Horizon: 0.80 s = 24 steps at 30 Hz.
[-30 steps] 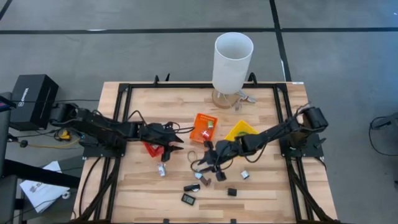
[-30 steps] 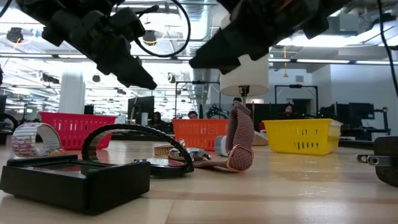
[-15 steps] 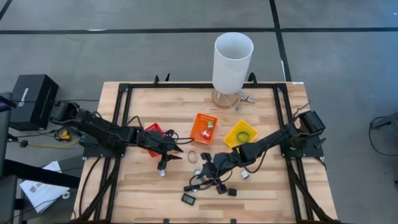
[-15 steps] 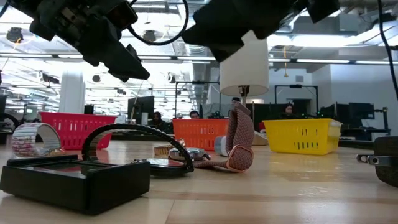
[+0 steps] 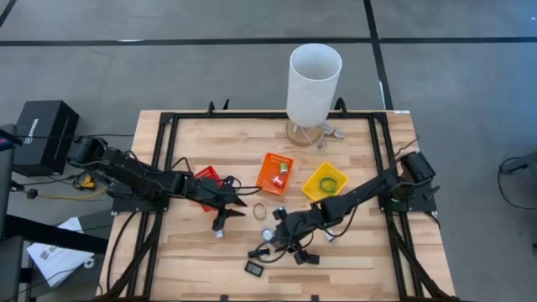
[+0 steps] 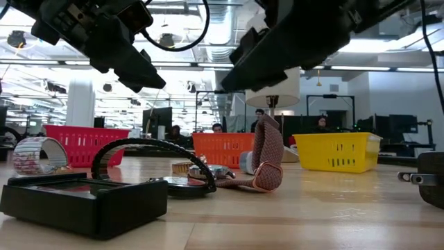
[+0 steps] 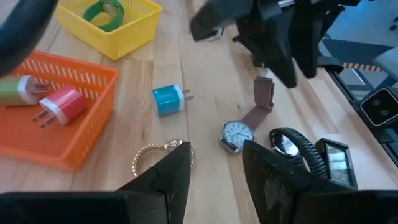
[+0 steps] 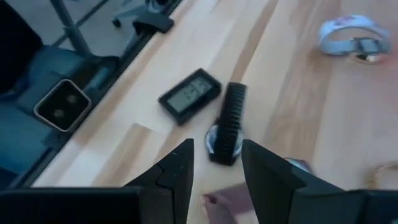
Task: Pick & Place Office items
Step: Put the dark brown wrist watch into the yellow bin
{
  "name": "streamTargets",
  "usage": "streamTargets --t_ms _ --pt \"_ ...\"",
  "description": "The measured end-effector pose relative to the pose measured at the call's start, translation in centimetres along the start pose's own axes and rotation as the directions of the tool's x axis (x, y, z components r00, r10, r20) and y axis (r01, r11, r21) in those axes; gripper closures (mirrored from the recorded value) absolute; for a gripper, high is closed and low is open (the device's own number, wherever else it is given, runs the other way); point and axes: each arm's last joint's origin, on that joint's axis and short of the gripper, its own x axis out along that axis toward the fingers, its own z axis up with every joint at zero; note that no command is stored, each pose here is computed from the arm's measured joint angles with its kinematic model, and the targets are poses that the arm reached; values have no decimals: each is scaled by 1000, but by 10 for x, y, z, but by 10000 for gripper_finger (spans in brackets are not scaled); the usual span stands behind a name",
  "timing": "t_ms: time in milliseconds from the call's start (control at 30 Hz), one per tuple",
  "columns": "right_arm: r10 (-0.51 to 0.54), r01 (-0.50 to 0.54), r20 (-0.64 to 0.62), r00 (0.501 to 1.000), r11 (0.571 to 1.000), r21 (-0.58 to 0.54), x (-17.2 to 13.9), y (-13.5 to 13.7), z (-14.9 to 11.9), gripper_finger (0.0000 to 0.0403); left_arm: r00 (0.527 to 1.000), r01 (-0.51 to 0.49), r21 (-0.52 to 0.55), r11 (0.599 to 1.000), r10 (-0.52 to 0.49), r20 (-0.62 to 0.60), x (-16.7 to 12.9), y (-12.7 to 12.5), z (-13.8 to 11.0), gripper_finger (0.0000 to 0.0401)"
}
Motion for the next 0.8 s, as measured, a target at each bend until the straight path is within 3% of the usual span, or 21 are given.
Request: streamTargets --t_ms 133,367,500,800 --pt "28 -26 -64 998 999 35 5 1 -9 275 1000 0 0 1000 0 0 0 0 0 261" --pt "-1 3 -70 998 1000 31 3 0 -8 275 1000 0 0 1000 0 1 0 0 0 261" --pt "-12 20 -165 986 999 47 3 -3 -18 275 1000 0 0 1000 0 1 0 0 0 261" --pt "-7 20 -181 983 998 66 2 -3 -20 275 1000 0 -1 1000 0 1 0 0 0 261"
